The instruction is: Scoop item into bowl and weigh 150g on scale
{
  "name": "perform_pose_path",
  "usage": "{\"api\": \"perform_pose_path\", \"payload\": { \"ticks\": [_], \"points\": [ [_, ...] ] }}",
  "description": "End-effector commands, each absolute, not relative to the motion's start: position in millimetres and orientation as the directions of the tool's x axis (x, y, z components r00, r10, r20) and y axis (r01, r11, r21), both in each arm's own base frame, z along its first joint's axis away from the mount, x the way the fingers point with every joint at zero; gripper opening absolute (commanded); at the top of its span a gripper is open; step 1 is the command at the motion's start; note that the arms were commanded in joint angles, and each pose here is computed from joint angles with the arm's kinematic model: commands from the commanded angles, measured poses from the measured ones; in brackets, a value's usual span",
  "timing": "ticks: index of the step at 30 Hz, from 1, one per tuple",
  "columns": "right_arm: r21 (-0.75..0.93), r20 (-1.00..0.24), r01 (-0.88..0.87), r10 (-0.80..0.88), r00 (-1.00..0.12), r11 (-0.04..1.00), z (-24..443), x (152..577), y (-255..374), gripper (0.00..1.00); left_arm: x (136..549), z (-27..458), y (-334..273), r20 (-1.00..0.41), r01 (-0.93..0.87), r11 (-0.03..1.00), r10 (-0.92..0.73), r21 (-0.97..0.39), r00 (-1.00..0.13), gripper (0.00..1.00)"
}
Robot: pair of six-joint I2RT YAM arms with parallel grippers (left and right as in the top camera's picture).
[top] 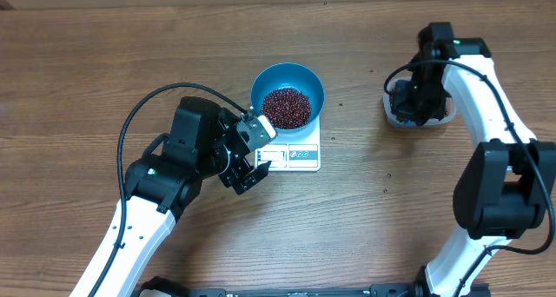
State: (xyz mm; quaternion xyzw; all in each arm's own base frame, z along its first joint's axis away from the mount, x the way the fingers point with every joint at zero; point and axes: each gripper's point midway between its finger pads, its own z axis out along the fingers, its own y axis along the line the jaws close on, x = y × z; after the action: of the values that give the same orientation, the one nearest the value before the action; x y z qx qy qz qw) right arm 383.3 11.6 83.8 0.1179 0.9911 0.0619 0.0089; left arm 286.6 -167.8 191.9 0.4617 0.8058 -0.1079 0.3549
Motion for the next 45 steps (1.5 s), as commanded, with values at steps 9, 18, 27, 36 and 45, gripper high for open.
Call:
{"api": "perform_pose_path", "payload": {
  "ticks": [9,18,27,36,45],
  "points": [
    [0.338,0.026,0.197,0.201,-0.979,0.920,85,387,25,0.04,291,202,-169,-0.690,0.813,0.563,0.648,0.150,-0.322,1.00],
    [0.354,0.036,0.199,0.199,-0.979,0.914,86,386,28,0.04,291,202,-169,-0.690,0.813,0.563,0.648,0.150,-0.322,1.00],
    [0.427,0.039,0.199,0.202,-0.979,0.882,91,388,37,0.04,291,202,-169,-0.690,0.812,0.563,0.648,0.151,-0.321,0.99],
    [0.452,0.038,0.203,0.208,-0.977,0.869,93,390,41,0.04,291,202,-169,-0.690,0.812,0.563,0.648,0.151,-0.321,1.00],
    [0.457,0.025,0.250,0.269,-0.963,0.854,94,396,21,0.04,291,202,-169,-0.690,0.812,0.563,0.648,0.151,-0.322,1.00]
  ]
}}
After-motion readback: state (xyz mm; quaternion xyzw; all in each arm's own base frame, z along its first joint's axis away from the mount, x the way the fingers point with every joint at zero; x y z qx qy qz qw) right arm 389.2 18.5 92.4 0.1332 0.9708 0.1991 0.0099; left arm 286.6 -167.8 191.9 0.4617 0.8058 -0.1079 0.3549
